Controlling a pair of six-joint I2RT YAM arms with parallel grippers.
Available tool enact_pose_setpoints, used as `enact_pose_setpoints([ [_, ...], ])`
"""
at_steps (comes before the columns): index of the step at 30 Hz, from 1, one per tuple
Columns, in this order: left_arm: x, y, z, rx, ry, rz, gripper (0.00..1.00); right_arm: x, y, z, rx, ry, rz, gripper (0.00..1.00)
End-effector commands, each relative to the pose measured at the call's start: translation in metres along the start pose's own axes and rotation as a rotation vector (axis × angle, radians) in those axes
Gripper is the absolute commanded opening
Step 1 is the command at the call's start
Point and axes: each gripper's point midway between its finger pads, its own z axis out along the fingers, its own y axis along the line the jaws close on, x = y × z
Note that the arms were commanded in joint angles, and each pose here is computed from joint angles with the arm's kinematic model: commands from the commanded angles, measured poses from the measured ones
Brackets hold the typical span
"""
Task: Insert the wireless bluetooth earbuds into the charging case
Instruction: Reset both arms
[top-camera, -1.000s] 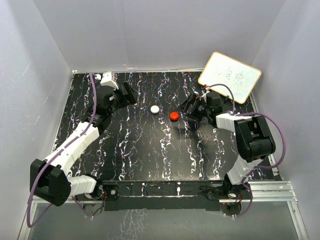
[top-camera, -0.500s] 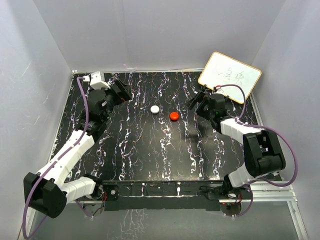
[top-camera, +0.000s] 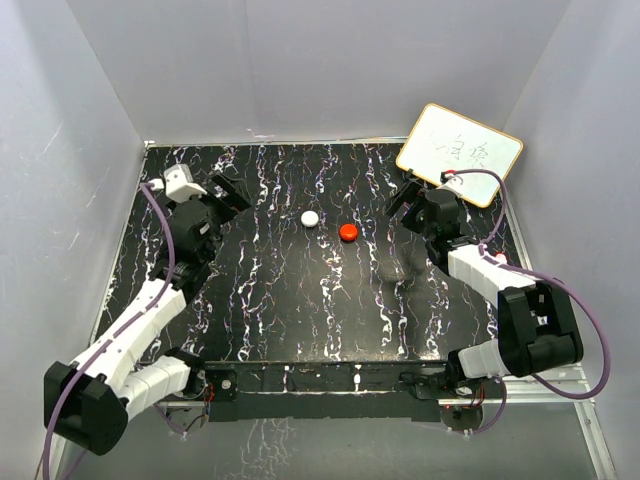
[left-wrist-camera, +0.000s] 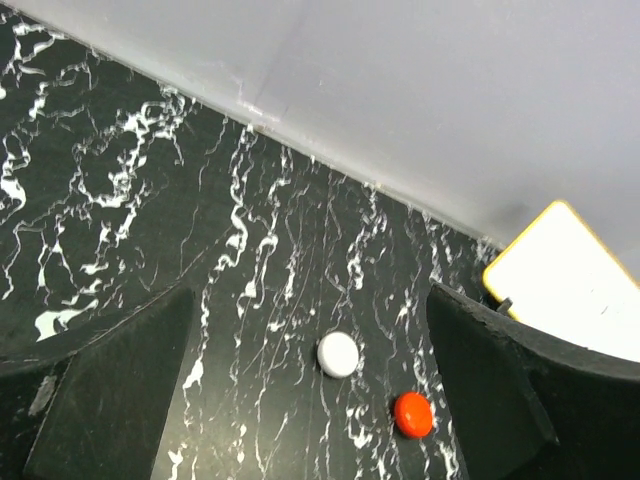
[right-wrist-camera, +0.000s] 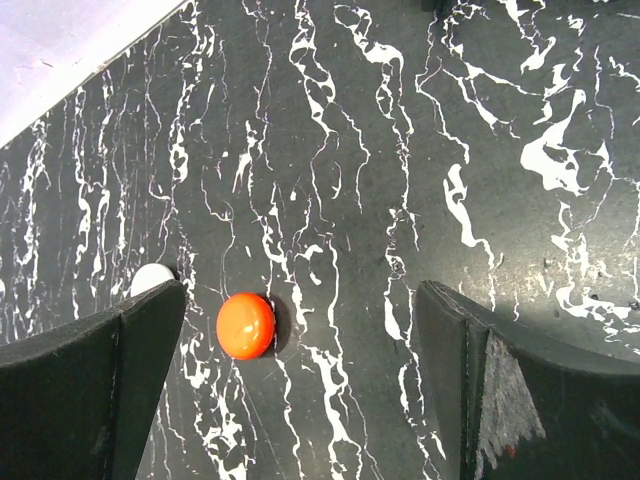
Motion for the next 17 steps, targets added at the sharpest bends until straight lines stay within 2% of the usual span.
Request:
enact_pose_setpoints([
  [1,-0.038,-0.004,-0.013,0.031,-0.153,-0.083,0.99,-0.018,0.006,-0.007,-0.012,-0.075,-0.073,0.98],
  [12,-0.002,0.003,-0.003,-0.022,0.003,-0.056,0.99,-0.015,0.018,-0.016,-0.077,-0.052,-0.109,0.98],
  [17,0.003,0.002,-0.007,0.006,0.007,-0.079,0.99,-0.014,0.016,-0.014,-0.057,-0.034,-0.126,0.98],
])
